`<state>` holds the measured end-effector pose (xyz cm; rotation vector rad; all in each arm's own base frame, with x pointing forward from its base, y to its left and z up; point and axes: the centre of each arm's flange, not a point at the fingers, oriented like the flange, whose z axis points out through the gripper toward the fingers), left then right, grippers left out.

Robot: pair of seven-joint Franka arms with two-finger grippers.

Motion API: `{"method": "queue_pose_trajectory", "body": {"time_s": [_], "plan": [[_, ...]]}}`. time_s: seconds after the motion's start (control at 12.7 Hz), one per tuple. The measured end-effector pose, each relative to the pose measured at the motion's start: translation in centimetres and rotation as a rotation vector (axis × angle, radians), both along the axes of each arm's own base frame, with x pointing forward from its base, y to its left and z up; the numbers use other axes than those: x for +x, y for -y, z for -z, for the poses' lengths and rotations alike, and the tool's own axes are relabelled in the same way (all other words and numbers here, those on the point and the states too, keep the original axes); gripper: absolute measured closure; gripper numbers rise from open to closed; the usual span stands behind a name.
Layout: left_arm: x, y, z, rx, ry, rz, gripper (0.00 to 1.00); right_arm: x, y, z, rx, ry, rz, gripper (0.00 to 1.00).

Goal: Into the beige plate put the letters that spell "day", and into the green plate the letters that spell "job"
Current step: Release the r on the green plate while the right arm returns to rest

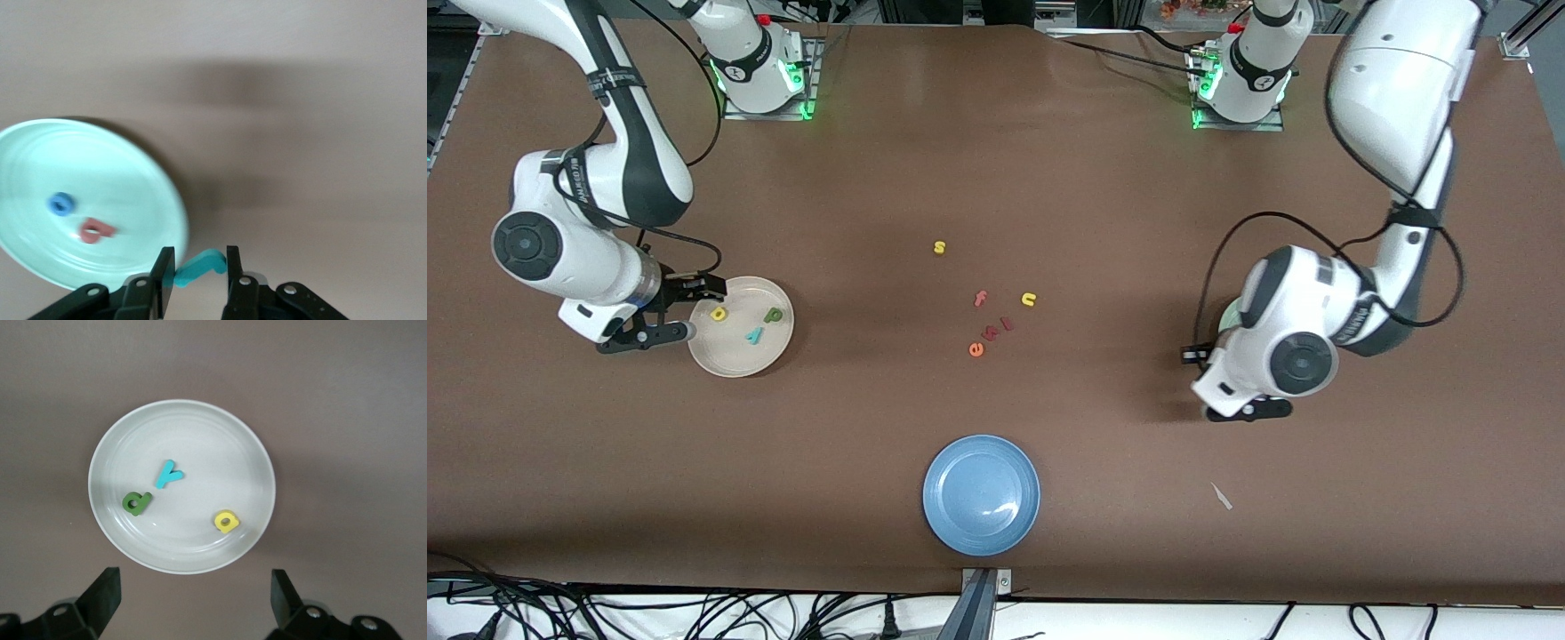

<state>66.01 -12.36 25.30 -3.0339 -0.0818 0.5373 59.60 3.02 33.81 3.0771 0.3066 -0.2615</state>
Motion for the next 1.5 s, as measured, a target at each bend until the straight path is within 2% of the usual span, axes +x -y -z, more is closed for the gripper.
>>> {"method": "queue_pose_trajectory", "body": {"time_s": [0.32, 0.39, 0.63, 0.79, 0.87, 1.03, 1.18, 1.34, 1.5], "plan": [[-2.2, -5.5, 3.6, -0.030, -0.094, 0.046, 0.67, 1.0, 1.6, -7.9, 0.090, -0.058, 0.071, 0.00], [-3.0, -5.9, 4.7, -0.032, -0.108, 0.048, 0.64, 0.6, 1.4, -12.7, 0.092, -0.031, 0.072, 0.00], [-3.2, -5.7, 5.0, -0.036, -0.101, 0.053, 0.35, -1.3, 1.3, -20.3, 0.076, 0.070, 0.070, 0.00], [-2.8, -5.7, 3.2, -0.034, -0.070, 0.055, 0.13, -2.6, 0.8, -23.8, 0.064, 0.082, 0.081, 0.00], [-2.4, -5.6, 1.1, -0.033, -0.037, 0.059, 0.01, -3.0, 0.6, -25.0, 0.061, 0.087, 0.084, 0.00], [-1.8, -5.5, -5.4, -0.031, 0.040, 0.090, 0.00, -3.7, 0.0, -26.7, 0.058, 0.096, 0.079, 0.00], [-1.7, -5.6, -12.8, -0.022, 0.095, 0.108, 0.00, -4.4, 0.2, -27.4, 0.054, 0.085, 0.090, 0.00], [-1.9, -5.5, -20.0, -0.047, 0.134, 0.096, 0.00, -4.3, 0.7, -27.3, 0.053, 0.079, 0.100, 0.00], [-2.0, -5.3, -24.9, -0.075, 0.152, 0.088, 0.00, -4.1, 0.8, -26.7, 0.052, 0.069, 0.103, 0.00]]}}
